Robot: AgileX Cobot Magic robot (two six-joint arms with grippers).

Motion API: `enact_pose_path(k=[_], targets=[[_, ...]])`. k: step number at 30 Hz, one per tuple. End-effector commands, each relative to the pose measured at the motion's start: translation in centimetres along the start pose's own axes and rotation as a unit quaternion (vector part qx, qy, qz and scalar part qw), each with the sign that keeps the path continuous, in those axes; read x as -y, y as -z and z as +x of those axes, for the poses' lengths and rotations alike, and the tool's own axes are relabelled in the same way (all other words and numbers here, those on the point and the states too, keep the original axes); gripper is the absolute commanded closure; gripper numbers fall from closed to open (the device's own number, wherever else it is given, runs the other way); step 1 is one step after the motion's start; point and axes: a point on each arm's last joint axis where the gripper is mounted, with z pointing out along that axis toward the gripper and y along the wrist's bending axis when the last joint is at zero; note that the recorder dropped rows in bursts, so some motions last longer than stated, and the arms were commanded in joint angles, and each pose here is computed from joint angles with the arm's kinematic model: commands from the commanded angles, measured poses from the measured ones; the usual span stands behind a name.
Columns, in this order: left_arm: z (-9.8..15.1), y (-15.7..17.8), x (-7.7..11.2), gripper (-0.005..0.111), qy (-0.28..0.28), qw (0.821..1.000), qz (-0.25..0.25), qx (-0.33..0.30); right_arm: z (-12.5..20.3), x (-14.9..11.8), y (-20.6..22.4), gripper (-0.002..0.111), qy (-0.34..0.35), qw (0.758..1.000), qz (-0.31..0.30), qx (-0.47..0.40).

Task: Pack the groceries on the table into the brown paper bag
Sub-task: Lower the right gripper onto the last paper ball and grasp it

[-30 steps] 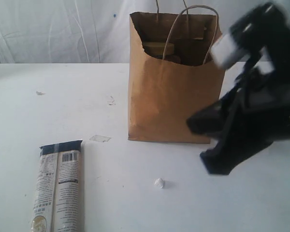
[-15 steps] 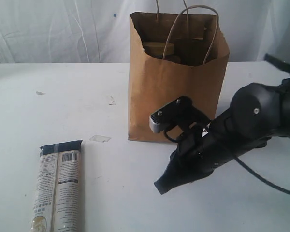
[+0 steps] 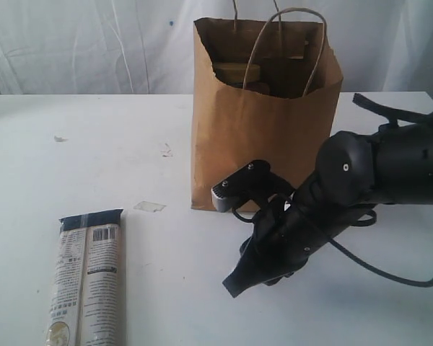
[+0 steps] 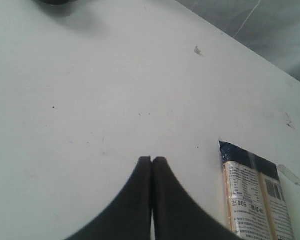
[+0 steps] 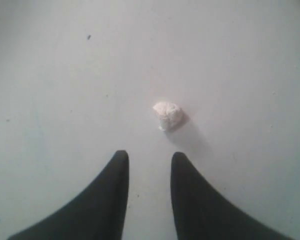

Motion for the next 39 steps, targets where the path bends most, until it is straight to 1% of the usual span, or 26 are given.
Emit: enact_pose_path(k=[1, 4, 10, 19, 21, 22, 24, 25, 26, 31, 34, 35, 39], targets=[[0.1, 0.0, -0.1, 0.107, -0.002, 1.0, -0.001, 0.001, -0.6, 0.4, -1.2, 0.08, 0.011, 1.0, 0.011, 0.013], [0.1, 0.0, -0.1, 0.107, -0.002, 1.0, -0.001, 0.001, -0.9, 0.7, -2.5, 0.08, 0.009, 1.0, 0.008, -0.003], [0.1, 0.0, -0.1, 0.107, -0.002, 1.0, -0.001, 0.001, -0.8, 1.2, -4.1, 0.08, 0.009, 1.0, 0.019, -0.004], [0.1, 0.0, -0.1, 0.107, -0.002, 1.0, -0.001, 0.001, -1.0, 1.4, -4.4, 0.08, 0.001, 1.0, 0.027, 0.011], [0.1, 0.0, -0.1, 0.107, -0.002, 1.0, -0.001, 0.001, -1.1, 1.5, -4.4, 0.08, 0.01, 0.999, 0.029, 0.014], [0.1, 0.0, -0.1, 0.107, -0.002, 1.0, -0.001, 0.001, -1.0, 1.4, -4.4, 0.082, 0.016, 0.999, 0.028, 0.012], [0.1, 0.0, -0.1, 0.107, -0.002, 1.0, -0.001, 0.001, -1.0, 1.4, -4.4, 0.092, 0.016, 1.0, 0.025, 0.008], [0.1, 0.0, -0.1, 0.107, -0.002, 1.0, -0.001, 0.001, -1.0, 1.4, -4.4, 0.102, 0.016, 1.0, 0.025, 0.008], [0.1, 0.0, -0.1, 0.107, -0.002, 1.0, -0.001, 0.001, -1.0, 1.4, -4.4, 0.107, 0.016, 1.0, 0.025, 0.008], [0.1, 0.0, -0.1, 0.107, -0.002, 1.0, -0.001, 0.001, -1.1, 1.1, -4.3, 0.108, 0.017, 1.0, 0.012, -0.005], [0.1, 0.0, -0.1, 0.107, -0.002, 1.0, -0.001, 0.001, -2.0, -0.1, -3.7, 0.108, 0.037, 0.999, -0.006, -0.012], [0.1, 0.0, -0.1, 0.107, -0.002, 1.0, -0.001, 0.001, -2.5, -0.8, -3.1, 0.108, 0.052, 0.999, -0.013, -0.009], [0.1, 0.0, -0.1, 0.107, -0.002, 1.0, -0.001, 0.001, -3.3, -2.7, -0.6, 0.108, 0.074, 0.996, -0.039, -0.009]])
